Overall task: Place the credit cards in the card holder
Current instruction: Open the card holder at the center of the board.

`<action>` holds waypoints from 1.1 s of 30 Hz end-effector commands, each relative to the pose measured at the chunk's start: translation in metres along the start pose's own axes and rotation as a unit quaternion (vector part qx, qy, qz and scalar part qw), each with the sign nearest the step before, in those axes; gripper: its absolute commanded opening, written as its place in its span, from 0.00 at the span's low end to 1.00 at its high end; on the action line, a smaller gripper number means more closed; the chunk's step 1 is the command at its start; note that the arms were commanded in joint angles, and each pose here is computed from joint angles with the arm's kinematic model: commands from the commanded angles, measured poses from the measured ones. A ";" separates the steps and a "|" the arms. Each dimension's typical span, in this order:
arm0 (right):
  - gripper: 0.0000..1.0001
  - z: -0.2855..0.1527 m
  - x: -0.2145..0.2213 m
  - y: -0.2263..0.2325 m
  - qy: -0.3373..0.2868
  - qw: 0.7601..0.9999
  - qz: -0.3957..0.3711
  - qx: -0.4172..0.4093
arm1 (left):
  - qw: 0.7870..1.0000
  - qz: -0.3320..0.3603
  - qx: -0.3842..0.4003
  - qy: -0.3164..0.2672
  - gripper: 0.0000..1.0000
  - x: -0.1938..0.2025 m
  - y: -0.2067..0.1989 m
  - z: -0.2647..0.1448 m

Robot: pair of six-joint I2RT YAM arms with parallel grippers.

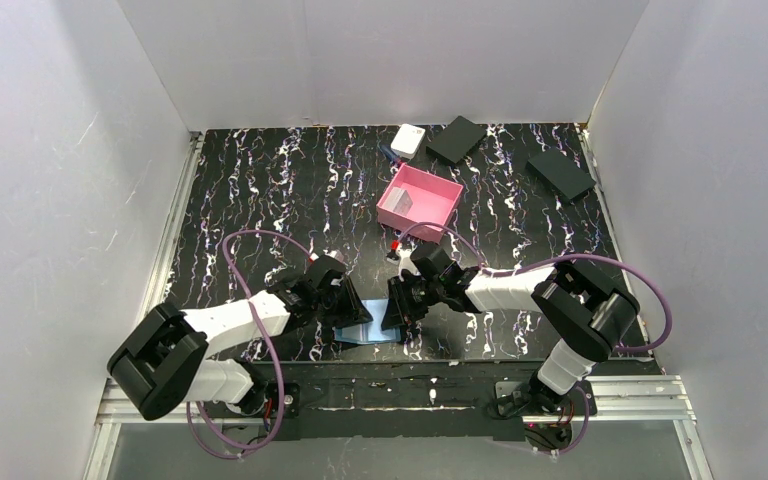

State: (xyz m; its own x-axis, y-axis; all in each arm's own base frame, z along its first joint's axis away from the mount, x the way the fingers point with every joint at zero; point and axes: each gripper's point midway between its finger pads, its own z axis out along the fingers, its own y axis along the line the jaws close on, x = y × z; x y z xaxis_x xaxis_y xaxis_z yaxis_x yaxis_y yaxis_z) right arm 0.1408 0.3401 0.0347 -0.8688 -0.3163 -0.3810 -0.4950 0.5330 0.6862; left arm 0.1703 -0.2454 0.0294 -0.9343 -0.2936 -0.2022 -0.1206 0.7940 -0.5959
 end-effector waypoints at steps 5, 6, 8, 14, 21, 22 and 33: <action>0.27 0.000 0.001 -0.008 -0.001 1.000 0.000 0.015 | 1.000 -0.006 0.013 -0.013 0.12 0.001 0.001 -0.009; 0.27 0.000 0.001 -0.007 -0.001 1.000 0.000 0.015 | 1.000 -0.007 0.011 -0.014 0.12 0.001 0.002 -0.010; 0.29 -0.001 -0.001 -0.006 -0.001 1.000 -0.001 0.017 | 1.000 -0.008 0.002 -0.018 0.13 0.001 0.006 -0.011; 0.35 -0.009 -0.013 0.000 -0.005 0.999 -0.015 0.030 | 0.998 -0.001 -0.050 -0.027 0.25 0.004 0.032 -0.025; 0.39 -0.024 -0.035 0.012 -0.014 0.998 -0.033 0.056 | 0.996 0.008 -0.080 -0.038 0.28 0.008 0.052 -0.039; 0.40 -0.027 -0.042 0.014 -0.019 0.997 -0.038 0.061 | 0.996 0.007 -0.083 -0.036 0.28 0.009 0.055 -0.039; 0.55 -0.080 -0.158 0.014 -0.111 0.978 -0.084 0.156 | 0.997 0.028 -0.074 -0.021 0.28 0.004 0.035 -0.042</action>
State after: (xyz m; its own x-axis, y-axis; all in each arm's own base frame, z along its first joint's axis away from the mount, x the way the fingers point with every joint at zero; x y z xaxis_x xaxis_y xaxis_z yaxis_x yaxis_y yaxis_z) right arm 0.2238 0.3545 0.1263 -0.7954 -0.2757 -0.5397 -0.5743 0.6273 0.5259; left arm 0.1436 -0.1944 0.0272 -0.9216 -0.3025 -0.2433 -0.1577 0.8643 -0.4776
